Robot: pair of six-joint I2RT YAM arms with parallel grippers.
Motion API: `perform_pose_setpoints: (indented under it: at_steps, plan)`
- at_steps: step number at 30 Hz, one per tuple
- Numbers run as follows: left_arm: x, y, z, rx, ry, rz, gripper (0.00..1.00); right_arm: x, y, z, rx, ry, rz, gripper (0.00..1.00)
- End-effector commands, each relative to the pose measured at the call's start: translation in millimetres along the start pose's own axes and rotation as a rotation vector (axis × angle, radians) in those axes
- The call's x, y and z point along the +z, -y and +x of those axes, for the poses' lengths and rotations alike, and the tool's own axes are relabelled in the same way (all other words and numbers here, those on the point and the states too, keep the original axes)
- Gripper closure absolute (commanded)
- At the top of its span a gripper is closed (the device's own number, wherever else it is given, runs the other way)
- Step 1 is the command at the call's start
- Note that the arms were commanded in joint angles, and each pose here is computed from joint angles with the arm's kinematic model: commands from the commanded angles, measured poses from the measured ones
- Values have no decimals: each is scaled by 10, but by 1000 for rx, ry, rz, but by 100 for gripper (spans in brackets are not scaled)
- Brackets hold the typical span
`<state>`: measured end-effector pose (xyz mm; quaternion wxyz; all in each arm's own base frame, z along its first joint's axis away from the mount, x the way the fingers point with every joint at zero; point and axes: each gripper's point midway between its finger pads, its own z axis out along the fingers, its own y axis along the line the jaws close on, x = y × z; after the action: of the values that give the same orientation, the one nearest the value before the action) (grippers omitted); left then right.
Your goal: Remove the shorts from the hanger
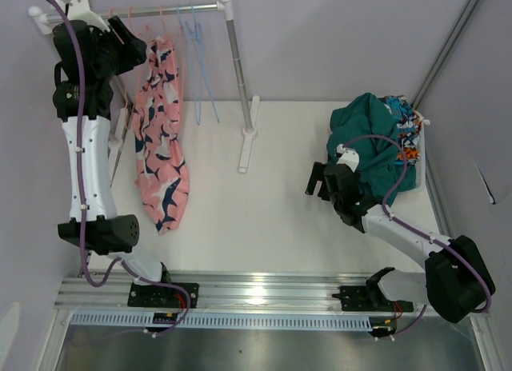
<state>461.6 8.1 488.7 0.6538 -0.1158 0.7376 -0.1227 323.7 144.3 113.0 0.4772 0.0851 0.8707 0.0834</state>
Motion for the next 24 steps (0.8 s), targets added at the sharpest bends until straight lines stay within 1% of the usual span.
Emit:
perform_pose_setpoints:
  at_steps: [1, 7, 15, 21, 24]
  plan:
    - [-13, -188, -72, 30, 23, -57, 38, 10, -111, -150, -2, 40, -31, 1]
    - [187, -375, 86, 23, -17, -87, 40, 18, -128, -141, -8, 33, -35, 1]
    - [606, -650, 472, 5, -111, -141, 45, 6, -122, -148, -3, 39, -35, 1]
    - [787, -735, 622, 4, -147, -158, 47, 13, -122, -150, -4, 38, -35, 1]
    - [844, -758, 700, 3, -166, -156, 51, 16, -121, -146, -5, 37, -34, 1]
